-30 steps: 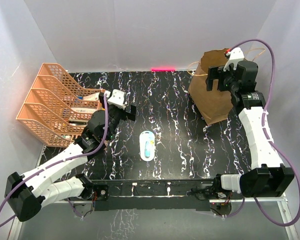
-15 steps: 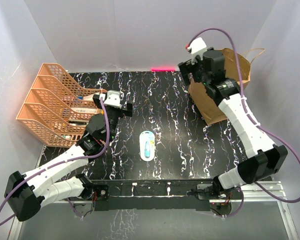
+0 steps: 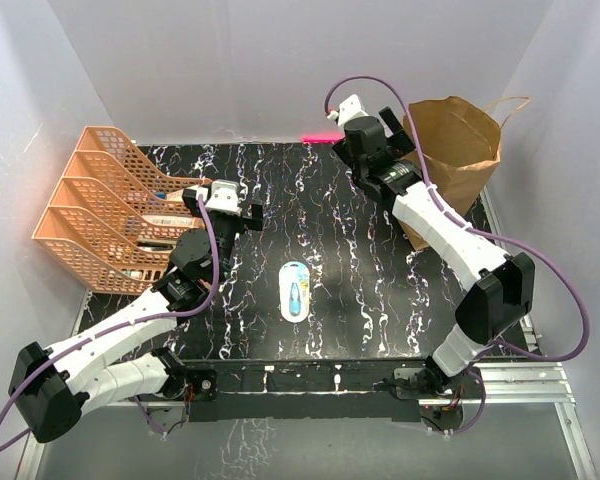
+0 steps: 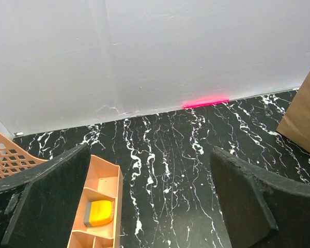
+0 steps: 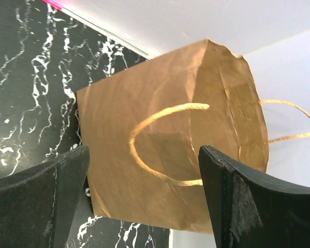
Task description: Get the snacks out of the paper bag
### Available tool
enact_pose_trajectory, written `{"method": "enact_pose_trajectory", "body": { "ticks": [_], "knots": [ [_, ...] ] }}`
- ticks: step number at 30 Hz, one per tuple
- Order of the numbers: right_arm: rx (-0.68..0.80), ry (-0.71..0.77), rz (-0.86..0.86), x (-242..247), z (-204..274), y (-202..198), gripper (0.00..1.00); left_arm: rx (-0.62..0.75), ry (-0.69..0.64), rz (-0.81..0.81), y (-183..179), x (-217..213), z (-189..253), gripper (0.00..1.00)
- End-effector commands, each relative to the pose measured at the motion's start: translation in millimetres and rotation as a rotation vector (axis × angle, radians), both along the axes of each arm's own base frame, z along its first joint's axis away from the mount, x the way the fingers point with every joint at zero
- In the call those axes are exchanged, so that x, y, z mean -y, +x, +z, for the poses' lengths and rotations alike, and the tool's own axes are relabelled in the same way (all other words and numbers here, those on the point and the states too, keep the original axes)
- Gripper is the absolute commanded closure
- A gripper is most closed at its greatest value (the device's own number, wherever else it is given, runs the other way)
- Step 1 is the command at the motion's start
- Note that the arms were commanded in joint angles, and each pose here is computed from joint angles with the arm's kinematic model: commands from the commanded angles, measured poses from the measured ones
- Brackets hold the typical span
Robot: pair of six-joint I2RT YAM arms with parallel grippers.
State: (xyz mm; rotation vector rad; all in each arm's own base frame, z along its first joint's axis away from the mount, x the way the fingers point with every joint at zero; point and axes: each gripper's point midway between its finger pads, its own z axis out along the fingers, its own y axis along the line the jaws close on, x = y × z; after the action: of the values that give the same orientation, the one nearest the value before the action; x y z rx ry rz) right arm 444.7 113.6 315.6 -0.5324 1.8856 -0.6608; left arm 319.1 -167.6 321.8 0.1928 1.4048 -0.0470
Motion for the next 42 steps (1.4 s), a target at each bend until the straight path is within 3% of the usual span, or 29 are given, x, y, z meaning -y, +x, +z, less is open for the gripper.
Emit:
{"method": "enact_pose_trajectory", "body": {
  "ticks": [1, 5, 12, 27, 36, 42],
  "knots": [
    [0.175, 0.068, -0.127, 20, 57, -3, 0.15, 0.041, -0.041, 0.02, -3, -5, 13, 0.02],
    [0.168, 0.114, -0.124, 17, 57, -6, 0.49, 0.04, -0.038, 0.022, -2, -5, 13, 0.02],
    [0.12, 0.235, -0.021, -10, 57, -3, 0.91, 0.037, -0.032, 0.028, -1, -6, 11, 0.02],
    [0.08, 0.6, 0.346, -147, 96, -14, 0.92, 0.049, -0.047, 0.062, -1, -18, 19, 0.02],
    [0.057, 0.716, 0.474, -242, 90, -6, 0.92, 0.062, -0.087, 0.12, -3, -41, 31, 0.02],
    [0.097, 0.865, 0.572, -286, 110, -3, 0.92, 0.075, -0.111, 0.156, -7, -56, 41, 0.02]
  ]
}}
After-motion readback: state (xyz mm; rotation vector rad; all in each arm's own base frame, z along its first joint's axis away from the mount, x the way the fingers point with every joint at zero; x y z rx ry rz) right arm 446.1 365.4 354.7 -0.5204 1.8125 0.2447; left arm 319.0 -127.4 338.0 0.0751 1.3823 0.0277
